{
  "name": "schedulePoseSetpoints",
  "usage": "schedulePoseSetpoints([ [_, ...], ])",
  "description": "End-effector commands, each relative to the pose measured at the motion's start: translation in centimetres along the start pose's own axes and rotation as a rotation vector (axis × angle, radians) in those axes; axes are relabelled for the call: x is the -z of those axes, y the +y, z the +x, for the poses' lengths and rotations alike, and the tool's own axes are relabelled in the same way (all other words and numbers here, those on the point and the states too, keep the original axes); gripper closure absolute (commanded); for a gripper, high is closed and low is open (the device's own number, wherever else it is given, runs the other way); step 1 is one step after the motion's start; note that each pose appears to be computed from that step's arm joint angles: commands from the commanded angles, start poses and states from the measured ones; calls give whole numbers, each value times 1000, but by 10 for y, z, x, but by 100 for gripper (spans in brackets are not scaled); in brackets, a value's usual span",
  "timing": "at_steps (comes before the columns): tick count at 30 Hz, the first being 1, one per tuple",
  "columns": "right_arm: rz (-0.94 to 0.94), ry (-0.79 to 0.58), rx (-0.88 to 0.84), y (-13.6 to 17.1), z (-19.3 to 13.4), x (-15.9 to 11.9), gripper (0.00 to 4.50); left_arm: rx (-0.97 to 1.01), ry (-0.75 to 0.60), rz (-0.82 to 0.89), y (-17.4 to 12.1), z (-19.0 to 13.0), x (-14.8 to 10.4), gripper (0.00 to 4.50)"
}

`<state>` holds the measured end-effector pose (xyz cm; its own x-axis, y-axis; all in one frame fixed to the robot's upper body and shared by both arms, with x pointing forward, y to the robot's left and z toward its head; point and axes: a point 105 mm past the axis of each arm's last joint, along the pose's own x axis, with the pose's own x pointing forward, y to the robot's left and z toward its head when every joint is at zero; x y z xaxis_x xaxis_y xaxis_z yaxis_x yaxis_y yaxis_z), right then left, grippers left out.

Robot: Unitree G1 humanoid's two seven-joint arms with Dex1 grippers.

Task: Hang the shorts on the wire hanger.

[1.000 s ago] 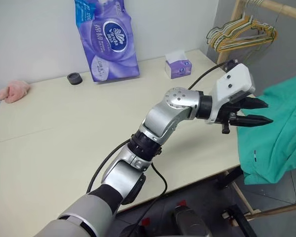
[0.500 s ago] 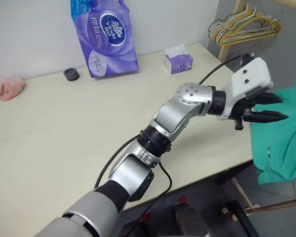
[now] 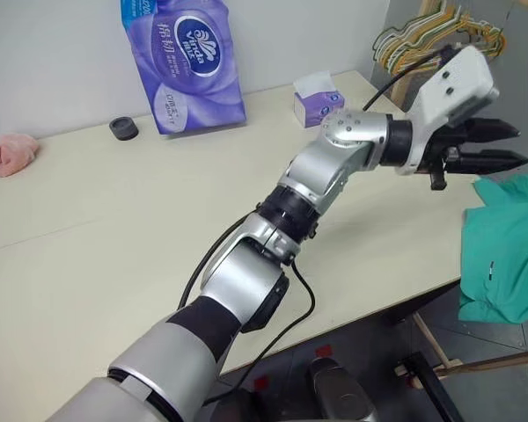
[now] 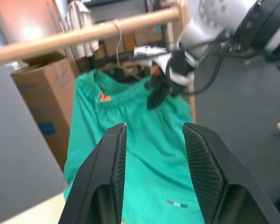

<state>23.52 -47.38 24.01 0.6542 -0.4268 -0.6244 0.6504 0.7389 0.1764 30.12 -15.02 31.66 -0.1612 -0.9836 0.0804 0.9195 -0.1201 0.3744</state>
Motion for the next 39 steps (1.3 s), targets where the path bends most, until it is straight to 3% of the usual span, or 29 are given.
schedulePoseSetpoints([
  [1,2,-52,24,-9,-15,-13,450,141,-126,49,-28,44,-38,251],
  [12,-55,-81,44,-12,-15,-17,450,179,-135,92,-33,50,-41,251],
  [15,-61,-99,42,-10,-15,-19,378,183,-132,102,-34,51,-41,250],
  [20,-63,-143,40,-5,-23,-27,210,187,-135,103,-35,52,-41,250],
  [26,-61,-253,17,11,-57,-41,8,200,-140,103,-39,54,-40,250],
  [39,-146,-589,106,41,-106,-55,1,205,-137,104,-39,52,-38,250],
])
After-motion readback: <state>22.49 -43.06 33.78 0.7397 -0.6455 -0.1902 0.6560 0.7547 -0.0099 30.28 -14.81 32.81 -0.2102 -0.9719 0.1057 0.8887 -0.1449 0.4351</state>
